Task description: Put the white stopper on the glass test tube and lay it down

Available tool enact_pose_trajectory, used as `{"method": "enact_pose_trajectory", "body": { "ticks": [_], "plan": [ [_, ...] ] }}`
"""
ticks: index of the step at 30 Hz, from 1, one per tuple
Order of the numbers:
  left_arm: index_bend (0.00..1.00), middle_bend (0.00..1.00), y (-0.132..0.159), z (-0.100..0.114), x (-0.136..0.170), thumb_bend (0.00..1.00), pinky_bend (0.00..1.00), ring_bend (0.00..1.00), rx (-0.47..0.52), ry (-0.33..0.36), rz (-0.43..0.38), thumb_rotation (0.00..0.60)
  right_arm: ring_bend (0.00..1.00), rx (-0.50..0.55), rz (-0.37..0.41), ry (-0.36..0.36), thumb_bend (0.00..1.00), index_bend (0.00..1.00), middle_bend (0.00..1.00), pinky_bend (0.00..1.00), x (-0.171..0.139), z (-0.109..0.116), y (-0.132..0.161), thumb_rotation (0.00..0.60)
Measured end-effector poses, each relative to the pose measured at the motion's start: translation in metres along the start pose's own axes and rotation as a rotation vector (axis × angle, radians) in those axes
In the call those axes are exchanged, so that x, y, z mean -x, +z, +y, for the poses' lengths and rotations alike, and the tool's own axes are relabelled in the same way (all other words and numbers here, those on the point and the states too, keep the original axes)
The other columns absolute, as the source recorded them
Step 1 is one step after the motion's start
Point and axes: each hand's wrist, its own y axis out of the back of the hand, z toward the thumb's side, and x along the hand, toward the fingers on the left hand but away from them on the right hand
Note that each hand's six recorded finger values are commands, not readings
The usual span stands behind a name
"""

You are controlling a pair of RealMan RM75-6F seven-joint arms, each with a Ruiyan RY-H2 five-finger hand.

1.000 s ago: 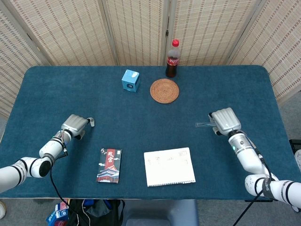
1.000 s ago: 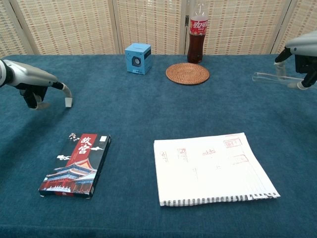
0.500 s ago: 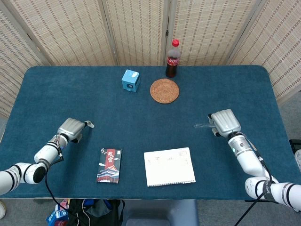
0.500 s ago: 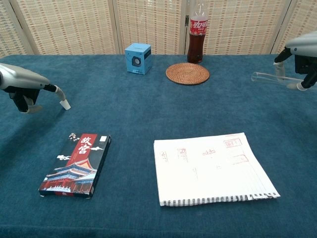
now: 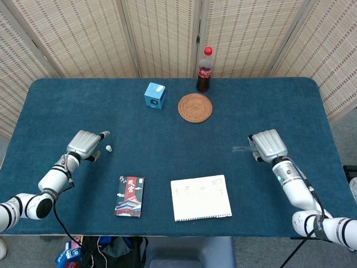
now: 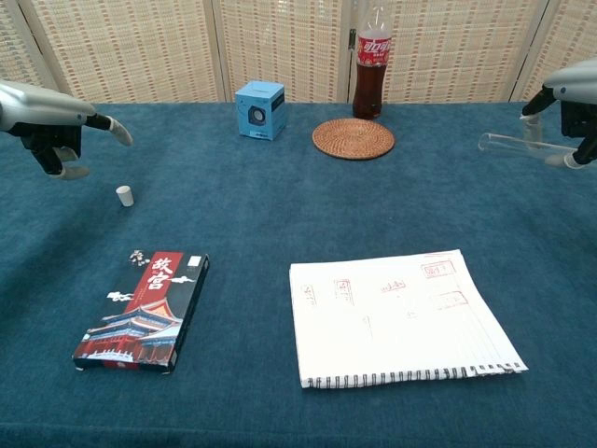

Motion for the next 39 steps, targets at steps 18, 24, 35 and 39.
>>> {"method": "enact_pose_trajectory", "body": {
  "ticks": [18,24,35,39],
  "plan": [
    [0.32,0.00,0.005,-0.001,-0.027,0.23,0.00,0.00,0.044,0.123,-0.002,0.600,1.00,0.007,-0.015,0.007,0.62,0.80,1.00,1.00,-0.003,-0.005,-0.007,0.600],
    [0.35,0.00,0.006,-0.011,-0.033,0.23,0.00,0.00,0.056,0.110,-0.006,0.600,1.00,0.007,-0.013,0.008,0.62,0.80,1.00,1.00,-0.002,-0.005,-0.007,0.600],
    [0.39,0.00,0.012,-0.023,-0.041,0.29,0.00,0.00,0.052,0.103,-0.014,0.600,1.00,0.007,-0.013,0.016,0.62,0.80,1.00,1.00,-0.001,-0.009,-0.007,0.600],
    [0.40,0.00,0.013,-0.027,-0.044,0.29,0.00,0.00,0.048,0.097,-0.012,0.600,1.00,0.008,-0.017,0.021,0.62,0.80,1.00,1.00,0.000,-0.010,-0.008,0.600]
  ]
}}
